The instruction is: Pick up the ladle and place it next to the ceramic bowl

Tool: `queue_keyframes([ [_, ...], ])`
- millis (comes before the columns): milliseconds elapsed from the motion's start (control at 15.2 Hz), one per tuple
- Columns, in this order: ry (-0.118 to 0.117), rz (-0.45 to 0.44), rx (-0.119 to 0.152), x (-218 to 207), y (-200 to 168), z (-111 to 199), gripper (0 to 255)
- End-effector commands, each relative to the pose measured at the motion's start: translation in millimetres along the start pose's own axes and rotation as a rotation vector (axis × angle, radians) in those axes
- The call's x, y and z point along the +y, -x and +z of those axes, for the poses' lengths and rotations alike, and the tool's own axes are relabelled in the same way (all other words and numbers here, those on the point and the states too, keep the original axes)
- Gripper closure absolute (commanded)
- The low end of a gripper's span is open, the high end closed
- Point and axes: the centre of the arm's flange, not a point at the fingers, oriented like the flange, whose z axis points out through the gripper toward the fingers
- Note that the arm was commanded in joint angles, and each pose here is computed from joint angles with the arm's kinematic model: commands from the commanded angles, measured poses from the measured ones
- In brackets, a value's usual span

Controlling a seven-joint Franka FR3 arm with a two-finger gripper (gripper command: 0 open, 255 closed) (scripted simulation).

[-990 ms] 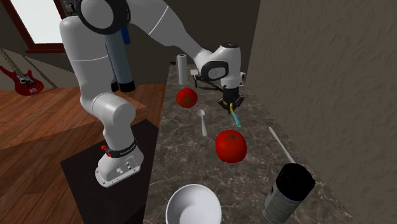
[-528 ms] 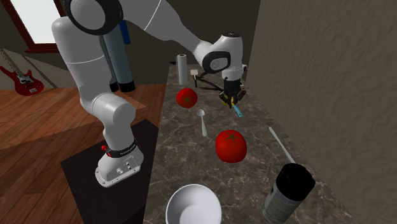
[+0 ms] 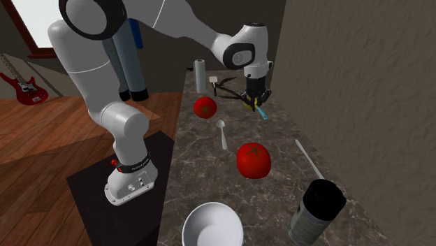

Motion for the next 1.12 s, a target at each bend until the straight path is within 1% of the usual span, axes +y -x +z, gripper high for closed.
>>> queue_keyframes([
  [0, 0.000, 0.000, 0.000, 2.1, -0.3, -10.9, 255],
  [462, 0.000, 0.000, 0.000, 7.8, -3.2, -46.2, 255],
  [1056, 0.000, 0.000, 0.000, -59.3, 93.1, -65.1, 255],
])
